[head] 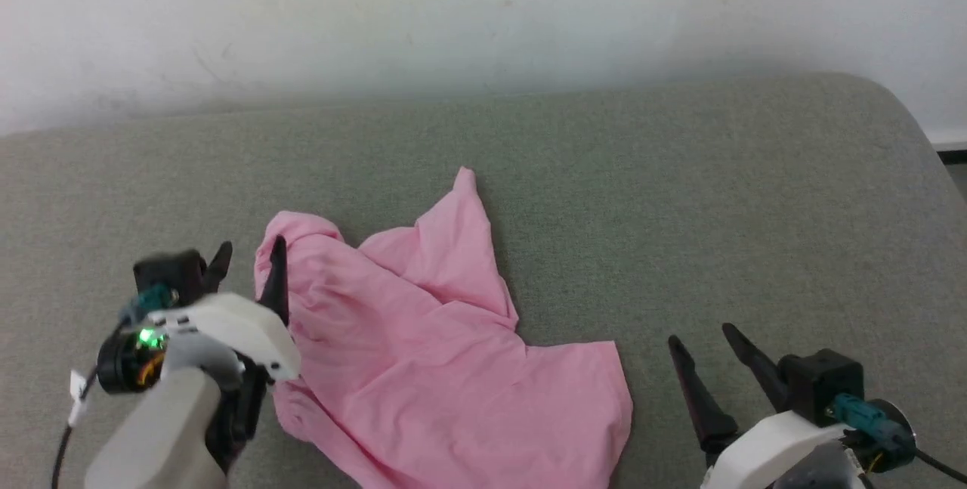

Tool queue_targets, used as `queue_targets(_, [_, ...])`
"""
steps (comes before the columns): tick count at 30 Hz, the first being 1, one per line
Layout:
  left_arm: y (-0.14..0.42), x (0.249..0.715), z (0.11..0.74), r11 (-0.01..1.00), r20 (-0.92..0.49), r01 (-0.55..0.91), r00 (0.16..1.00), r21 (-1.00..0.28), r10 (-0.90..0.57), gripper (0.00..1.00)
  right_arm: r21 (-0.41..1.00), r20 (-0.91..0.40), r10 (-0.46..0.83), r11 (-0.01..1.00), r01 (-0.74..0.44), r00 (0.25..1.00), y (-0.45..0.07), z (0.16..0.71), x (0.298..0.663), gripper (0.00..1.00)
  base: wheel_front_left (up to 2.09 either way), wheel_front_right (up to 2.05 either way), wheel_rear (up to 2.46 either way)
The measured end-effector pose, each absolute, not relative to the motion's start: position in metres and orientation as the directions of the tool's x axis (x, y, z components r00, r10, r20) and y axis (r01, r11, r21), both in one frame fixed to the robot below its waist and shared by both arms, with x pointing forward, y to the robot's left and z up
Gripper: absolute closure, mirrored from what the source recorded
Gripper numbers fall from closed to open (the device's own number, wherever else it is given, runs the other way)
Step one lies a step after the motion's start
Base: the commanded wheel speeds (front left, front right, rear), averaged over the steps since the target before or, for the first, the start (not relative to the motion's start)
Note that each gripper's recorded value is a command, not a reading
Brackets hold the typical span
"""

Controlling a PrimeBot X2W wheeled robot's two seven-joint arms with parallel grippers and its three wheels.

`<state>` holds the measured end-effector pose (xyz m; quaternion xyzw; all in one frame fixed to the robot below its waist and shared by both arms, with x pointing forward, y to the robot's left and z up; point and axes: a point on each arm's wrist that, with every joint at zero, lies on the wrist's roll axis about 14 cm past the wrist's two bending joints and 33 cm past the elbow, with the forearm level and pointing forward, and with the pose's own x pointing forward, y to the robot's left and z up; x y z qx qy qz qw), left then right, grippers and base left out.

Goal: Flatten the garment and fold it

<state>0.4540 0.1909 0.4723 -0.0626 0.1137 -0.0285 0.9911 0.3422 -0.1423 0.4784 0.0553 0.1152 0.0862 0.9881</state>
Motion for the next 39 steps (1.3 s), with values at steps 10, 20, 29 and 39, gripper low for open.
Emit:
queue_targets(10, [0.203,0.402,0.531,0.986,0.058,-0.030,0.997,-0.164,0.040,0.00,0.126,-0.327,0.356,0.934,-0.333,0.875,-0.087,0.458,0.345,0.00,0.00,0.00,0.00])
queue_targets(20, [0.223,0.352,0.540,0.981,0.122,-0.127,0.982,-0.148,0.146,0.00,0.101,-0.498,0.564,0.792,-0.602,0.659,-0.021,0.442,0.366,0.00,0.00,0.00,0.00])
queue_targets(29, [0.224,0.340,0.525,0.976,0.093,-0.148,0.982,-0.163,0.164,0.00,0.068,-0.589,0.645,0.640,-0.765,0.487,0.039,0.431,0.386,0.00,0.00,0.00,0.00])
queue_targets(39, [0.230,0.339,0.509,0.968,0.053,-0.184,0.979,-0.171,0.195,0.00,0.106,-0.782,0.548,0.588,-0.802,0.298,0.046,0.381,0.387,1.00,0.00,0.00,0.00])
